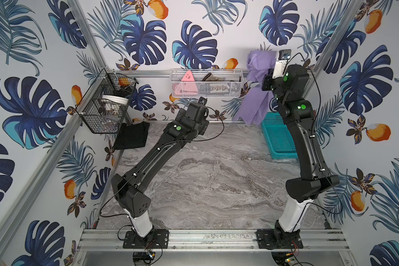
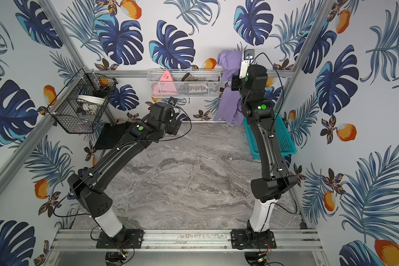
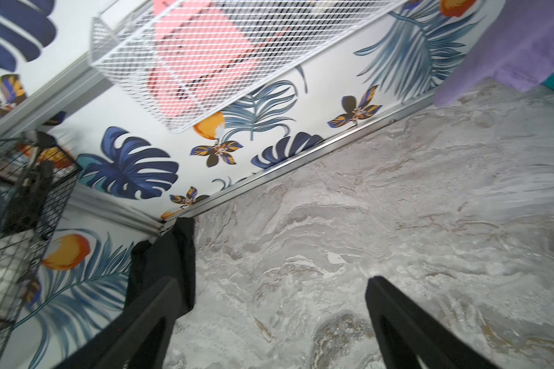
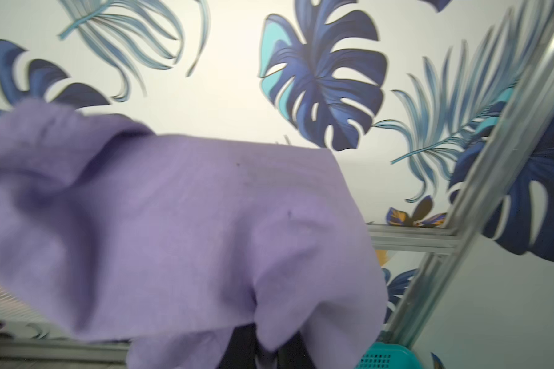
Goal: Fold and stack t-shirts
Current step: Place the T-shirt at the center of the board.
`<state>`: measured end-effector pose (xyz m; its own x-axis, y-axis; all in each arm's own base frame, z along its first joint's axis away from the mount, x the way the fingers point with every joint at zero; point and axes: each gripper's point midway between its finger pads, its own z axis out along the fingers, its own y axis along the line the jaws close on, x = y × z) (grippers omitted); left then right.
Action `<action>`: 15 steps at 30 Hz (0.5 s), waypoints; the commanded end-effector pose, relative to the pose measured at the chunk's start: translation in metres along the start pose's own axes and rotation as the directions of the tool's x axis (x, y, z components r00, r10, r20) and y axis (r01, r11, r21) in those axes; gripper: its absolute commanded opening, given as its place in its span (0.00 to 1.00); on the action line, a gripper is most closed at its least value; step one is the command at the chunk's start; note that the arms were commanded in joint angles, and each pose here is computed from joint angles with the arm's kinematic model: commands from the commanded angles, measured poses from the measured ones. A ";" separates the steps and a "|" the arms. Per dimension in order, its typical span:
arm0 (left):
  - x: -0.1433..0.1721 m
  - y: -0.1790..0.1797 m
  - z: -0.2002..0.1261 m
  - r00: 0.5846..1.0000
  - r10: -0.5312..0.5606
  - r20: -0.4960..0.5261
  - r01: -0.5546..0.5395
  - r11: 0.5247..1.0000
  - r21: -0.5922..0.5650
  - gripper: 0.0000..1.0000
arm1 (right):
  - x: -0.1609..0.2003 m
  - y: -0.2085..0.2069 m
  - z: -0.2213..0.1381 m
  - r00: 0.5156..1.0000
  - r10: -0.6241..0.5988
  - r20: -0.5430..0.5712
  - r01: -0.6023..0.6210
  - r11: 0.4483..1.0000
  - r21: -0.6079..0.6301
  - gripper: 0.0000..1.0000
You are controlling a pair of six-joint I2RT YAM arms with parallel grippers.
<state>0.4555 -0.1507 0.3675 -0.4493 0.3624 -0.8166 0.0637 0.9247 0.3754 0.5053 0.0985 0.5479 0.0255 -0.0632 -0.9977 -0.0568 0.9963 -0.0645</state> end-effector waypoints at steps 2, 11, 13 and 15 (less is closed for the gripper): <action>-0.002 0.059 -0.013 0.992 -0.126 0.026 0.128 0.987 -0.097 0.99 | 0.009 0.044 -0.029 0.985 0.146 -0.095 -0.165 0.955 -0.248 0.00; 0.022 0.162 -0.040 0.948 -0.314 0.050 0.317 0.923 -0.217 0.99 | 0.072 0.062 -0.064 0.940 0.155 -0.304 -0.250 0.919 -0.306 0.00; 0.030 0.177 -0.045 0.937 -0.347 0.047 0.348 0.907 -0.236 0.99 | 0.077 0.067 -0.068 0.939 0.132 -0.319 -0.241 0.911 -0.335 0.00; 0.037 0.189 -0.052 0.924 -0.379 0.052 0.380 0.892 -0.244 0.99 | 0.079 0.080 -0.069 0.929 0.140 -0.342 -0.273 0.884 -0.379 0.00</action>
<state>0.4129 0.0243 0.4308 -0.4016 0.0464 -0.9146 -0.3212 0.9281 0.1881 0.4394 0.1539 0.4546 -0.3347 0.0472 -0.9412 -0.3691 0.9124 0.1770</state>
